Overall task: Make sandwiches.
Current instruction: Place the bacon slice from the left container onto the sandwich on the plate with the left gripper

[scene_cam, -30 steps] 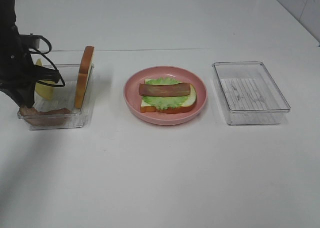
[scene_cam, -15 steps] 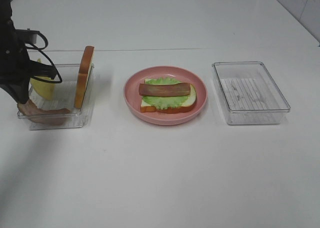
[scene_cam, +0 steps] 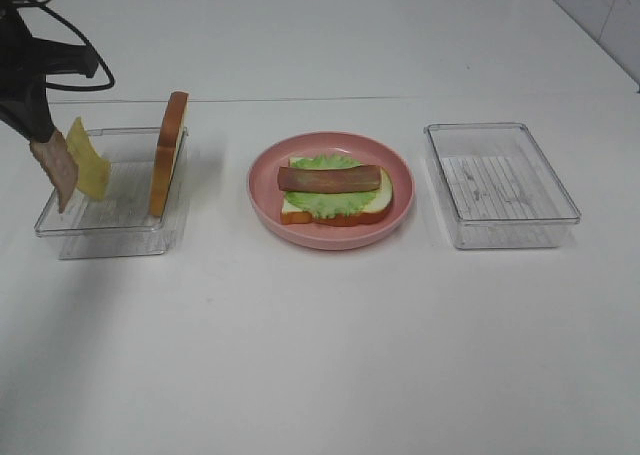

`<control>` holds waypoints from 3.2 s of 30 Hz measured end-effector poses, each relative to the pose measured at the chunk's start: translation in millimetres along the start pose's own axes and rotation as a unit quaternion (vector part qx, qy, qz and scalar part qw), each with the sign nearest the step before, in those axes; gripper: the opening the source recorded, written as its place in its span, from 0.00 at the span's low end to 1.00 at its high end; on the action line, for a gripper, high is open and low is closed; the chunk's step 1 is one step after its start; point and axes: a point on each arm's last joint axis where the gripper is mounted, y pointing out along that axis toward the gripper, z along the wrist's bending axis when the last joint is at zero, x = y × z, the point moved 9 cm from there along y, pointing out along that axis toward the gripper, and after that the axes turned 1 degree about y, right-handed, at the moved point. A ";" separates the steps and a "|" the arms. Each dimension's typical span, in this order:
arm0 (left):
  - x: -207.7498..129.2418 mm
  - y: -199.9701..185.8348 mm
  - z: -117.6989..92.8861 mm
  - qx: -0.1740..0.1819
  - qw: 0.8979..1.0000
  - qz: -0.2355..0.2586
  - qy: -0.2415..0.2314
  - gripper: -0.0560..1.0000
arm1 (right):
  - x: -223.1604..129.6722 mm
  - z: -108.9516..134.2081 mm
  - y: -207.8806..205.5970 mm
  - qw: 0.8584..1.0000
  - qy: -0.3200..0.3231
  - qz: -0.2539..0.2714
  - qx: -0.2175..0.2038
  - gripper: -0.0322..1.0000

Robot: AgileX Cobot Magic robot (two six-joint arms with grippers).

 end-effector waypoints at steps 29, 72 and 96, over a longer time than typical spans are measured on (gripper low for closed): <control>-18.8 -60.5 -166.8 -0.239 0.965 -0.029 0.108 0.05 | 0.0 0.0 0.0 1.000 0.000 0.000 0.000 0.98; 48.4 103.8 -229.4 -0.131 0.987 0.005 0.095 0.05 | 0.0 0.0 0.0 1.000 0.000 0.000 0.000 0.98; 41.4 104.2 -226.5 -0.125 0.988 0.026 0.085 0.57 | 0.0 0.0 0.0 1.000 0.000 0.000 0.000 0.98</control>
